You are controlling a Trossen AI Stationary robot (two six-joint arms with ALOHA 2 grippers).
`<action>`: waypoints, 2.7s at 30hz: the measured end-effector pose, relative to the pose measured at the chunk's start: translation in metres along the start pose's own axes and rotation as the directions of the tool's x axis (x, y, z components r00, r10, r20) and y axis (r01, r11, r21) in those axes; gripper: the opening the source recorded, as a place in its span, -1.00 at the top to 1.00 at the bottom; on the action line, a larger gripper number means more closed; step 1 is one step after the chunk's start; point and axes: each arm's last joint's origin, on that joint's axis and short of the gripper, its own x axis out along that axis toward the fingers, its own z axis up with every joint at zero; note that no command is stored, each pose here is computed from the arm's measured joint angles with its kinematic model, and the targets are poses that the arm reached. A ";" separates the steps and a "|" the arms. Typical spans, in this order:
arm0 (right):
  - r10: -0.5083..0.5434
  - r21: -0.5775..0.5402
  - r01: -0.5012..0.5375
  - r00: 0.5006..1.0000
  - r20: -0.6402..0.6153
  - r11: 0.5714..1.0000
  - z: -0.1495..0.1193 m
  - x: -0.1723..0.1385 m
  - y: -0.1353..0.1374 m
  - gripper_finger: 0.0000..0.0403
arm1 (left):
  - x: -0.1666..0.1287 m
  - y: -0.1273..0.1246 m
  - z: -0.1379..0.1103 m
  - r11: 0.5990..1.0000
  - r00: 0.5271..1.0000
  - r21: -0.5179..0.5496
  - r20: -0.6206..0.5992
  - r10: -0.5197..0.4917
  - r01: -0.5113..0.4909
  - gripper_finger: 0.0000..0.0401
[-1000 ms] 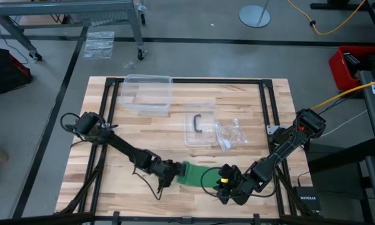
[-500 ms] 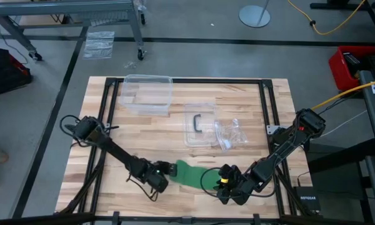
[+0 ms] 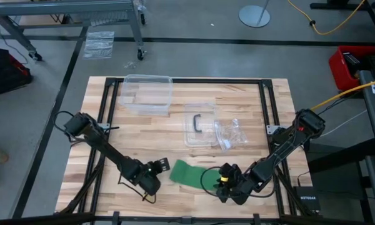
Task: Roll bandage
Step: Roll the green bandage
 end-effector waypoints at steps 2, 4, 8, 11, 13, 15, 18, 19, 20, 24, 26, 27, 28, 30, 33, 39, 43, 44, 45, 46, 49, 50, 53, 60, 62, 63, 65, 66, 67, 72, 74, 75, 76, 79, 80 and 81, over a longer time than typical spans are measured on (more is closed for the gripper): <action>-0.019 0.005 0.019 1.000 0.000 1.000 0.001 0.005 -0.002 0.18 | -0.002 0.002 0.001 0.997 1.000 -0.078 0.028 0.000 0.002 0.98; -0.031 0.031 0.031 0.999 -0.011 0.999 0.002 0.011 -0.003 0.18 | -0.004 0.006 0.003 0.982 0.997 -0.190 0.080 0.002 0.013 0.98; -0.078 0.058 0.083 0.994 -0.077 0.995 -0.002 0.026 -0.009 0.18 | -0.006 0.007 0.009 0.933 0.984 -0.348 0.176 -0.033 0.093 0.98; -0.096 0.073 0.103 0.990 -0.102 0.992 -0.004 0.034 -0.012 0.18 | -0.006 0.007 0.009 0.903 0.982 -0.415 0.184 -0.038 0.113 0.98; -0.113 0.090 0.124 0.987 -0.114 0.988 -0.006 0.037 -0.014 0.18 | -0.006 0.007 0.009 0.891 0.982 -0.439 0.183 -0.040 0.118 0.98; -0.121 0.092 0.133 0.984 -0.128 0.987 -0.008 0.040 -0.015 0.18 | -0.006 0.008 0.009 0.888 0.982 -0.444 0.184 -0.037 0.117 0.98; -0.125 0.112 0.143 0.980 -0.154 0.983 -0.010 0.042 -0.016 0.18 | -0.006 0.008 0.009 0.880 0.982 -0.459 0.184 -0.038 0.120 0.97; -0.125 0.124 0.147 0.978 -0.166 0.981 -0.011 0.042 -0.016 0.18 | -0.006 0.008 0.009 0.875 0.982 -0.469 0.185 -0.037 0.121 0.97; -0.127 0.133 0.152 0.976 -0.178 0.979 -0.011 0.042 -0.016 0.18 | -0.006 0.008 0.009 0.868 0.982 -0.481 0.185 -0.037 0.123 0.97; -0.148 0.141 0.181 0.965 -0.217 0.973 -0.016 0.040 -0.018 0.18 | -0.006 0.008 0.009 0.857 0.982 -0.499 0.183 -0.037 0.125 0.97; -0.154 0.142 0.193 0.956 -0.248 0.971 -0.019 0.039 -0.018 0.18 | -0.006 0.008 0.009 0.848 0.982 -0.515 0.183 -0.037 0.127 0.97; -0.156 0.141 0.200 0.949 -0.273 0.970 -0.022 0.038 -0.018 0.18 | -0.006 0.008 0.009 0.840 0.983 -0.528 0.181 -0.038 0.130 0.97; -0.161 0.139 0.208 0.944 -0.289 0.968 -0.024 0.037 -0.019 0.18 | -0.006 0.007 0.009 0.835 0.983 -0.534 0.179 -0.041 0.132 0.97; -0.176 0.135 0.228 0.932 -0.317 0.964 -0.030 0.034 -0.020 0.18 | -0.006 0.007 0.009 0.824 0.983 -0.551 0.178 -0.041 0.134 0.97; -0.210 0.135 0.273 0.909 -0.359 0.952 -0.039 0.028 -0.022 0.18 | -0.006 0.007 0.009 0.809 0.983 -0.571 0.178 -0.041 0.137 0.97; -0.232 0.156 0.307 0.899 -0.372 0.939 -0.054 0.020 -0.024 0.18 | -0.006 0.009 0.011 0.774 0.980 -0.617 0.198 -0.020 0.141 0.97; -0.233 0.167 0.314 0.896 -0.379 0.935 -0.057 0.018 -0.024 0.18 | -0.008 0.016 0.017 0.729 0.966 -0.669 0.254 0.038 0.147 0.97; -0.232 0.166 0.313 0.896 -0.379 0.935 -0.058 0.018 -0.024 0.18 | -0.008 0.017 0.018 0.720 0.961 -0.677 0.271 0.055 0.150 0.97; -0.232 0.166 0.313 0.895 -0.380 0.935 -0.058 0.018 -0.024 0.18 | -0.009 0.019 0.020 0.714 0.955 -0.682 0.289 0.065 0.158 0.97; -0.232 0.165 0.315 0.893 -0.386 0.935 -0.058 0.018 -0.023 0.18 | -0.008 0.021 0.021 0.712 0.948 -0.681 0.310 0.069 0.171 0.97; -0.234 0.159 0.328 0.873 -0.428 0.931 -0.058 0.016 -0.020 0.18 | -0.003 0.022 0.024 0.706 0.934 -0.674 0.354 0.052 0.217 0.97; -0.235 0.156 0.331 0.867 -0.440 0.930 -0.059 0.015 -0.018 0.18 | 0.000 0.022 0.024 0.704 0.933 -0.674 0.357 0.045 0.224 0.97; -0.251 0.138 0.350 0.847 -0.468 0.927 -0.060 0.011 -0.013 0.18 | 0.009 0.023 0.022 0.697 0.940 -0.682 0.338 0.034 0.220 0.97; -0.332 0.075 0.420 0.803 -0.496 0.904 -0.065 -0.002 -0.007 0.18 | 0.026 0.030 0.021 0.666 0.934 -0.709 0.353 0.052 0.231 0.97; -0.334 0.070 0.420 0.802 -0.495 0.905 -0.066 -0.003 -0.007 0.18 | 0.028 0.032 0.021 0.660 0.927 -0.712 0.370 0.065 0.238 0.97; -0.333 0.072 0.419 0.805 -0.490 0.905 -0.066 -0.003 -0.007 0.18 | 0.029 0.034 0.021 0.658 0.925 -0.714 0.373 0.069 0.239 0.97; -0.333 0.074 0.418 0.808 -0.486 0.905 -0.065 -0.003 -0.007 0.18 | 0.030 0.037 0.020 0.657 0.921 -0.716 0.380 0.084 0.235 0.97; -0.333 0.074 0.418 0.808 -0.486 0.906 -0.065 -0.003 -0.007 0.18 | 0.030 0.039 0.020 0.652 0.918 -0.721 0.386 0.097 0.234 0.97; -0.332 0.075 0.417 0.809 -0.485 0.906 -0.065 -0.003 -0.007 0.18 | 0.030 0.040 0.020 0.647 0.913 -0.724 0.394 0.104 0.239 0.97; -0.329 0.090 0.418 0.816 -0.476 0.904 -0.065 -0.003 -0.006 0.18 | 0.039 0.042 0.021 0.660 0.897 -0.702 0.433 0.094 0.269 0.97; -0.328 0.094 0.417 0.817 -0.475 0.904 -0.065 -0.003 -0.006 0.18 | 0.044 0.042 0.022 0.661 0.892 -0.699 0.442 0.099 0.273 0.97; -0.327 0.094 0.416 0.817 -0.475 0.904 -0.065 -0.003 -0.006 0.18 | 0.047 0.041 0.022 0.665 0.891 -0.694 0.444 0.094 0.276 0.97; -0.326 0.095 0.416 0.817 -0.476 0.904 -0.065 -0.003 -0.006 0.18 | 0.049 0.041 0.022 0.670 0.891 -0.689 0.446 0.090 0.277 0.97; -0.323 0.096 0.413 0.818 -0.476 0.905 -0.064 -0.003 -0.005 0.18 | 0.054 0.040 0.025 0.668 0.882 -0.689 0.460 0.103 0.282 0.97; -0.322 0.097 0.413 0.818 -0.476 0.905 -0.064 -0.003 -0.005 0.18 | 0.054 0.041 0.027 0.668 0.877 -0.689 0.466 0.113 0.281 0.97; -0.322 0.097 0.413 0.818 -0.476 0.906 -0.064 -0.003 -0.005 0.18 | 0.054 0.042 0.027 0.668 0.871 -0.690 0.475 0.127 0.279 0.97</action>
